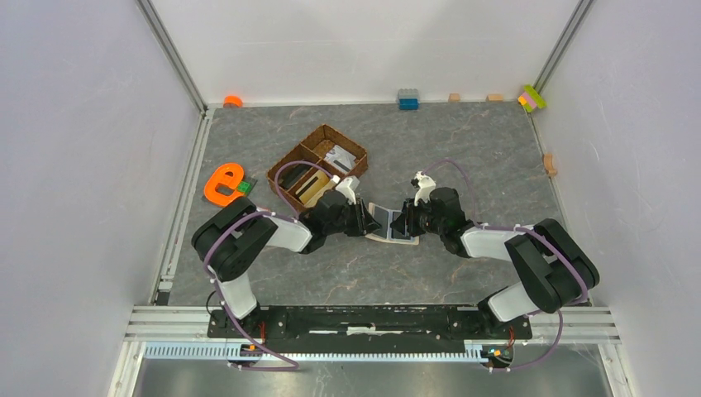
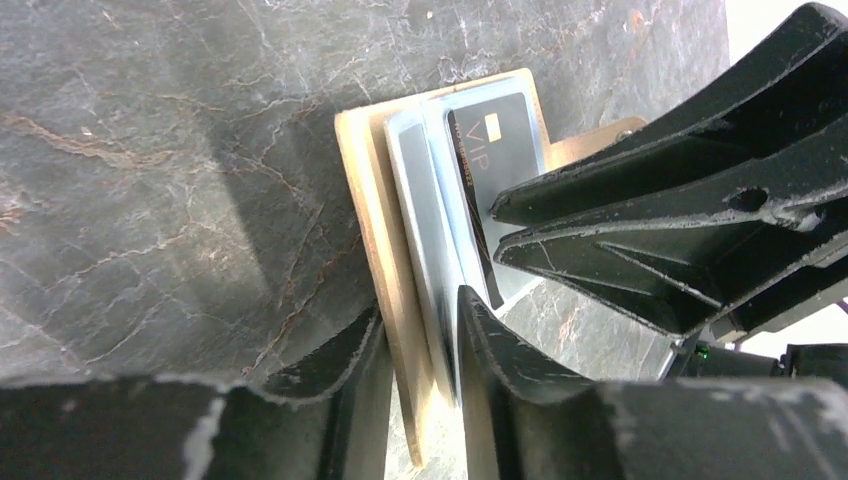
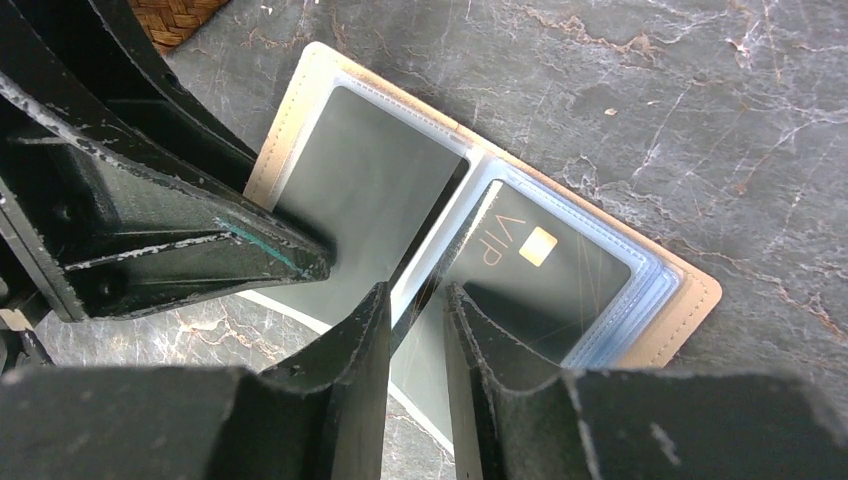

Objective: Take the credit cards out of the card holder
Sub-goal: Remove the credit card from the card holder.

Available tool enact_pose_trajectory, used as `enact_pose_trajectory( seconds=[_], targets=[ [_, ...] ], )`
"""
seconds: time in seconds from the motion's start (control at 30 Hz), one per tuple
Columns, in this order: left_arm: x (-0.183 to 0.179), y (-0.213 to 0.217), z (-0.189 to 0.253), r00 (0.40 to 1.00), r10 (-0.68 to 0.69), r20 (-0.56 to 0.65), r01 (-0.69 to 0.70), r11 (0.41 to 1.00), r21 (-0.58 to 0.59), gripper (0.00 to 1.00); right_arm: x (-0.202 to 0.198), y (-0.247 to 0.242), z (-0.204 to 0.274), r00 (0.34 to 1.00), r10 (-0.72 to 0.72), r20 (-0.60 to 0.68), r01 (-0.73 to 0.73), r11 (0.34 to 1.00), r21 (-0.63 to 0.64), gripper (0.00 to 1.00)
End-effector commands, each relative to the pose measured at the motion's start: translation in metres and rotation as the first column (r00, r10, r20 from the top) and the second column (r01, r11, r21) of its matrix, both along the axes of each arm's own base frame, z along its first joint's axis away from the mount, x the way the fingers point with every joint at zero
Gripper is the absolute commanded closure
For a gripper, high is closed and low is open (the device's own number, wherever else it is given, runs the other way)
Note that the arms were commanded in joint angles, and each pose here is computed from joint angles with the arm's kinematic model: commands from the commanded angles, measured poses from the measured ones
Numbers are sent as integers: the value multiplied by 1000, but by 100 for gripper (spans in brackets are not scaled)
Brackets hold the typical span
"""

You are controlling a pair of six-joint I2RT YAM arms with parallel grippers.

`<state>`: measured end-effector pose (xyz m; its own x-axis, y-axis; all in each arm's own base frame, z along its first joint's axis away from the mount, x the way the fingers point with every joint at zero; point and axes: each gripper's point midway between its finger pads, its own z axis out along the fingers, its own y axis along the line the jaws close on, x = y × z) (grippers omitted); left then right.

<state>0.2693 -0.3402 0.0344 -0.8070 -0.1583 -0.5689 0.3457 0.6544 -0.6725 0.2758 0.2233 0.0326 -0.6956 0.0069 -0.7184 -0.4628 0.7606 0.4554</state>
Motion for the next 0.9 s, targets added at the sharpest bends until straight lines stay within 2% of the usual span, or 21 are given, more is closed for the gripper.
enact_pose_trajectory(
  seconds=[0.0, 0.1, 0.37, 0.53, 0.6, 0.67, 0.7, 0.87],
  targets=[
    [-3, -8, 17, 998, -60, 12, 61, 994, -91, 60, 2, -2, -3, 1000, 4, 17, -3, 1000, -21, 69],
    [-2, -5, 15, 998, -62, 3, 62, 994, -95, 59, 2, -1, -2, 1000, 6, 20, -6, 1000, -21, 69],
    [0, 1, 17, 997, -73, 1, 72, 988, -134, 63, 2, -2, -3, 1000, 5, 19, -5, 1000, -23, 69],
    [1, 0, 15, 997, -82, -7, 80, 986, -149, 70, 2, -1, -2, 1000, 9, 21, -8, 1000, -19, 69],
    [1, 0, 16, 997, -82, -7, 80, 984, -160, 77, 1, -2, -3, 1000, 9, 20, -8, 1000, -20, 69],
    [2, 2, 16, 997, -81, -4, 79, 982, -169, 95, 1, -1, -2, 1000, 13, 21, -13, 1000, -15, 69],
    [2, 2, 18, 997, -82, 5, 82, 980, -179, 98, 1, 0, -1, 1000, 16, 23, -15, 1000, -9, 68],
    [0, 5, 35, 996, -64, 56, 77, 959, -273, 98, 0, 7, 13, 999, 29, 37, -31, 997, 70, 53]
  ],
)
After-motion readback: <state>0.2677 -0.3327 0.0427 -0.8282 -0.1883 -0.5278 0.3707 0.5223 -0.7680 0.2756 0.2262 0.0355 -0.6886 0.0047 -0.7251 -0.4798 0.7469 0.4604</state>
